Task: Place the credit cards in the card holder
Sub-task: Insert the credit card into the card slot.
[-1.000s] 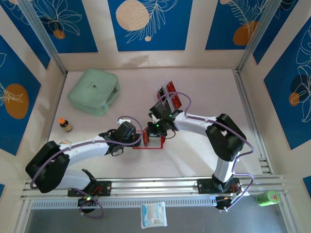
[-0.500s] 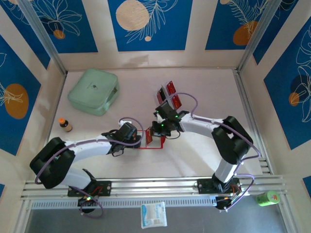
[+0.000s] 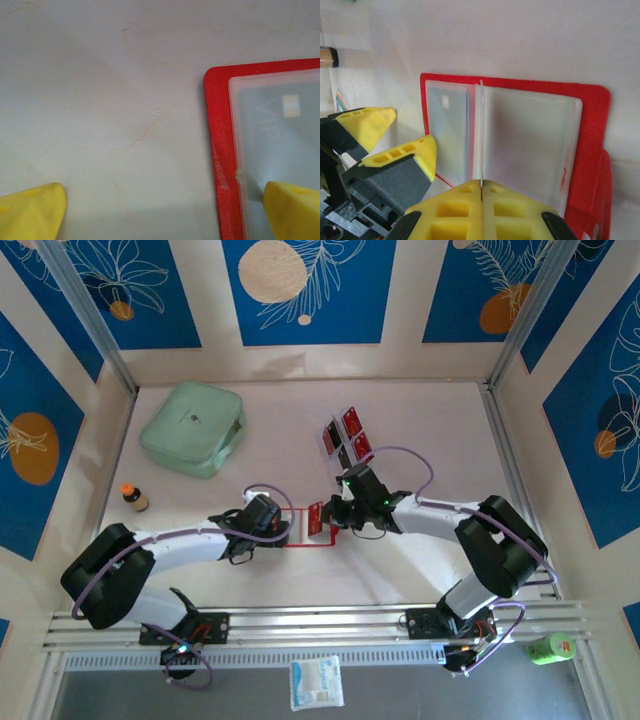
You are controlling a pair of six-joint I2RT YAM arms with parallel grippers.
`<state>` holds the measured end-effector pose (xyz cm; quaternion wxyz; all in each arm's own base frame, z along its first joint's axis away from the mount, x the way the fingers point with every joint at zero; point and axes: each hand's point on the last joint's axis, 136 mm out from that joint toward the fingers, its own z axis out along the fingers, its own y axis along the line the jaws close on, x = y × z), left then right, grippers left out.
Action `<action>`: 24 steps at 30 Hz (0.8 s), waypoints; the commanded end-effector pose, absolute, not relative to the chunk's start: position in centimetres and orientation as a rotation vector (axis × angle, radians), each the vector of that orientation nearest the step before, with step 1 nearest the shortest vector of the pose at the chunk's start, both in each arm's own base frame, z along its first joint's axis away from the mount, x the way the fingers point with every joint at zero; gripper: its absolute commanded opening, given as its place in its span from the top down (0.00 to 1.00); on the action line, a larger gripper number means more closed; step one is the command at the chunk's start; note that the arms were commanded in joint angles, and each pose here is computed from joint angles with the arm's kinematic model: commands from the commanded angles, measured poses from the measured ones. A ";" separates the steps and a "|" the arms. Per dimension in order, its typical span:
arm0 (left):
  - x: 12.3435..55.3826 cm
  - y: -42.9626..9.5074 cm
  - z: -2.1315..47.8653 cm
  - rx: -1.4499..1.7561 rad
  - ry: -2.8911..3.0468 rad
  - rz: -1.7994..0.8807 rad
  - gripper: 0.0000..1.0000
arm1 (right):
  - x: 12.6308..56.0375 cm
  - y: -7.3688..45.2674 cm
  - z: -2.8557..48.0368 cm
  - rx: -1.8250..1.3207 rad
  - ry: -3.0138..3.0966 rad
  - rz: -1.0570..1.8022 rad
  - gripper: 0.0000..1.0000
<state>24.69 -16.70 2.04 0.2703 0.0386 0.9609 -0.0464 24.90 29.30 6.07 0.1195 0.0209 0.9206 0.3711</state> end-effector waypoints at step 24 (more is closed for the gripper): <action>23.9 -15.4 1.3 0.074 2.611 -0.090 0.00 | 26.1 30.8 5.7 0.108 2.519 1.155 1.00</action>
